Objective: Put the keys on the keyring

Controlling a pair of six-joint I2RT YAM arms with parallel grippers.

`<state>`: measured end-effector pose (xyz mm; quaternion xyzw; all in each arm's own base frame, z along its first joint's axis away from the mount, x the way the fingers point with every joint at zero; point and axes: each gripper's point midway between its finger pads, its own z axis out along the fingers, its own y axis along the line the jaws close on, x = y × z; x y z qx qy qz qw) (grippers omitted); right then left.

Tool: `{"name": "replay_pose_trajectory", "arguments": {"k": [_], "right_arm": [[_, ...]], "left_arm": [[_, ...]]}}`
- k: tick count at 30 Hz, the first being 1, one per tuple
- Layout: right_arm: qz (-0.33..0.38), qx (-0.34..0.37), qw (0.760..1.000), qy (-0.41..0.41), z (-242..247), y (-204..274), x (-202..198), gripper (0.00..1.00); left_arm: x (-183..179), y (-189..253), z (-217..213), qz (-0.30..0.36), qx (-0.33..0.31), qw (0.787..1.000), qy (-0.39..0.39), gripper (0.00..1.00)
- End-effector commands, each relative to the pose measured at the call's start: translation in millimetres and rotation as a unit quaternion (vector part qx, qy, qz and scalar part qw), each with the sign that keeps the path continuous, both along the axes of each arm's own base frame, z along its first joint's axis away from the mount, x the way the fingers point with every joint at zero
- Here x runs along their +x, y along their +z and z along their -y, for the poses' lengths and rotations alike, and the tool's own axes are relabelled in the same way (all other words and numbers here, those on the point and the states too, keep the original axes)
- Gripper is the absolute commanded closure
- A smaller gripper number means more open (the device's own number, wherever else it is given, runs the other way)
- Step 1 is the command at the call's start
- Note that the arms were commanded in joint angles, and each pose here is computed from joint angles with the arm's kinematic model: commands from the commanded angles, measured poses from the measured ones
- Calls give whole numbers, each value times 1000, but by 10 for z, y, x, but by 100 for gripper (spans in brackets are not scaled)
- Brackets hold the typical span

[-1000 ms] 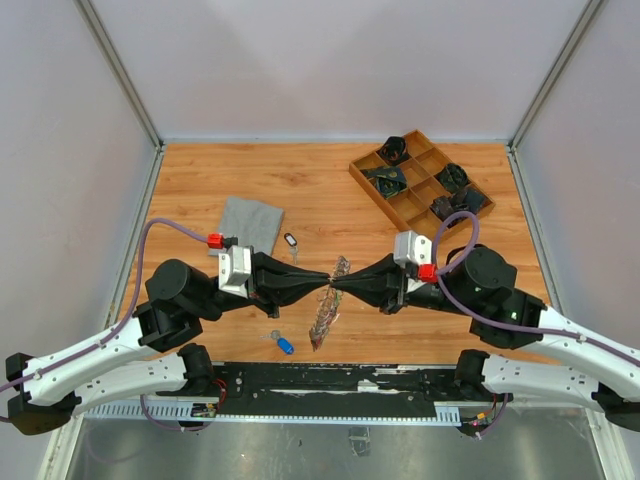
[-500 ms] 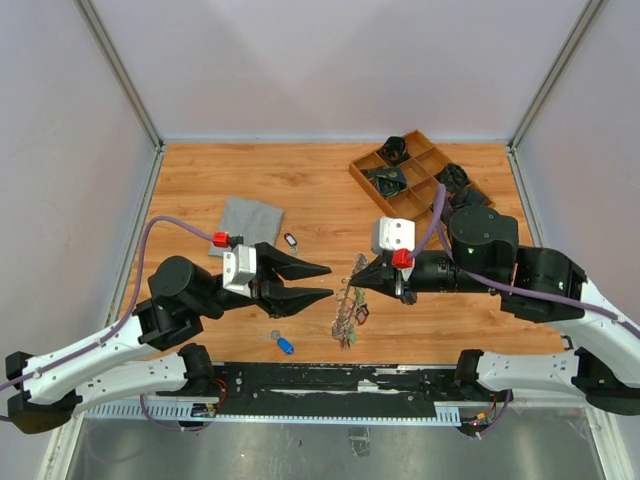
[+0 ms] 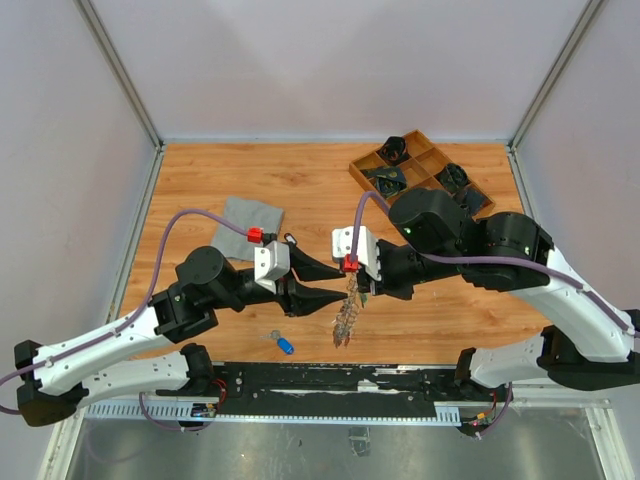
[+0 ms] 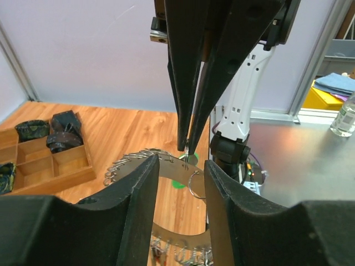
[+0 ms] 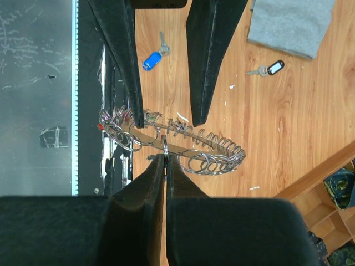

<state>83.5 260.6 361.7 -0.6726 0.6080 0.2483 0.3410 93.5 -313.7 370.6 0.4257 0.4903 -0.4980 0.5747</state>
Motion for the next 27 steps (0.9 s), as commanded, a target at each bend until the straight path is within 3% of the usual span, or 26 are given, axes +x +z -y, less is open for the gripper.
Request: {"name": "replay_pose_trajectory", "arguments": {"k": [1,27], "right_arm": [[22,-6,1000,6,143,98,-21,100],[27,-16,999,27,-2,-17,-29,100]], "left_arm": [[-99,115,19,12,-20,999,-29,57],[-47,-25,189,-2,6,999,-37,78]]}}
